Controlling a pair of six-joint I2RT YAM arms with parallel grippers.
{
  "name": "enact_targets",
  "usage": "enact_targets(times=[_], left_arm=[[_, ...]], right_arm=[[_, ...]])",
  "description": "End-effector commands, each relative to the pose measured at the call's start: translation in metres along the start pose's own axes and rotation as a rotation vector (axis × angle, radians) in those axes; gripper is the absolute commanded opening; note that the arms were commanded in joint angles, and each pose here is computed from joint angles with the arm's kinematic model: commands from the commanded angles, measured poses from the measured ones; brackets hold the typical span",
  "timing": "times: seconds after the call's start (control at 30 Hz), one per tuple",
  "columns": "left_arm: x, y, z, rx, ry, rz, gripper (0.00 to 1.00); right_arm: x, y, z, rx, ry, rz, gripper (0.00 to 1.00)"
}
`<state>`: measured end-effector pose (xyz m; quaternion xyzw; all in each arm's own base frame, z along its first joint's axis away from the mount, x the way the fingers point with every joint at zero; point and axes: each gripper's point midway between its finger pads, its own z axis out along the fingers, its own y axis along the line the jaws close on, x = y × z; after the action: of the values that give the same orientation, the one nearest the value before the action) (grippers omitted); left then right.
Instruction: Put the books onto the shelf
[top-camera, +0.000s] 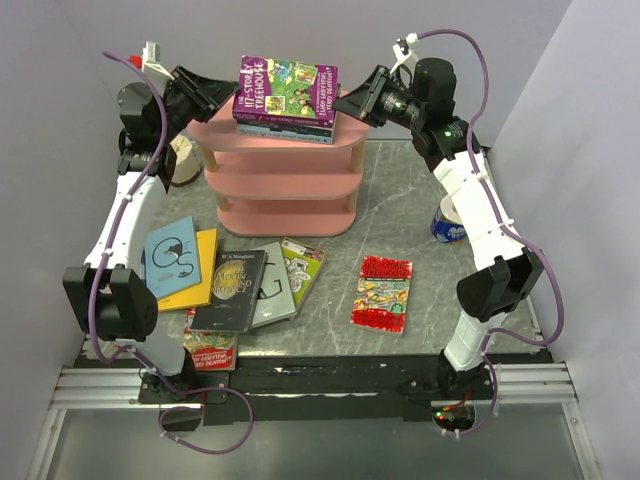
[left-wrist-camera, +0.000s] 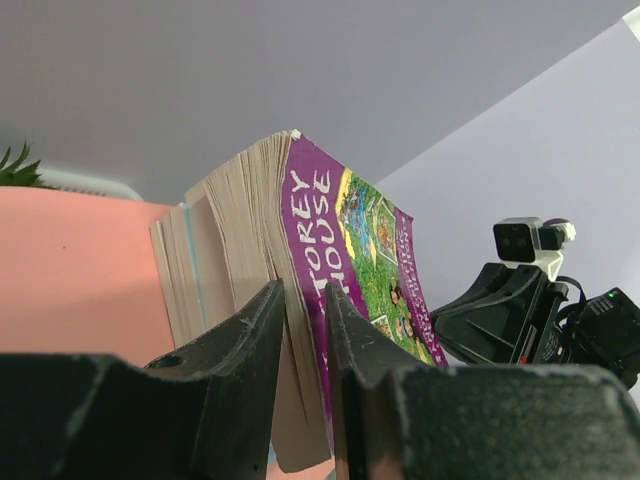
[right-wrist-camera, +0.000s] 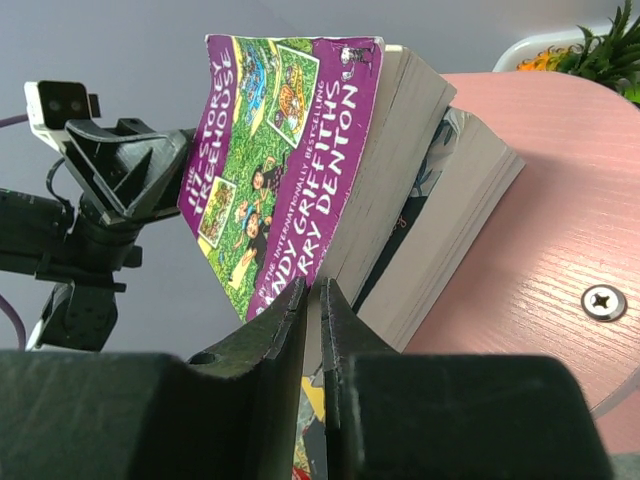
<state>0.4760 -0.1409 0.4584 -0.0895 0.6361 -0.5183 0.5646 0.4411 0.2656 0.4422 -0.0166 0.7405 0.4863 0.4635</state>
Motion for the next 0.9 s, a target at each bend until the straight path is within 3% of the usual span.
enact_targets(times=[0.0, 0.87], left_arm=[[-0.006, -0.035, 0.002, 0.105, 0.004, 0.023, 0.29], [-0.01, -0.046, 0.017, 0.139, 0.015, 0.025, 0.27]], right_arm=[[-0.011, 0.024, -0.007, -0.066, -0.025, -0.042, 0.17], [-0.01, 0.027, -0.004, -0.083, -0.016, -0.039, 0.17]])
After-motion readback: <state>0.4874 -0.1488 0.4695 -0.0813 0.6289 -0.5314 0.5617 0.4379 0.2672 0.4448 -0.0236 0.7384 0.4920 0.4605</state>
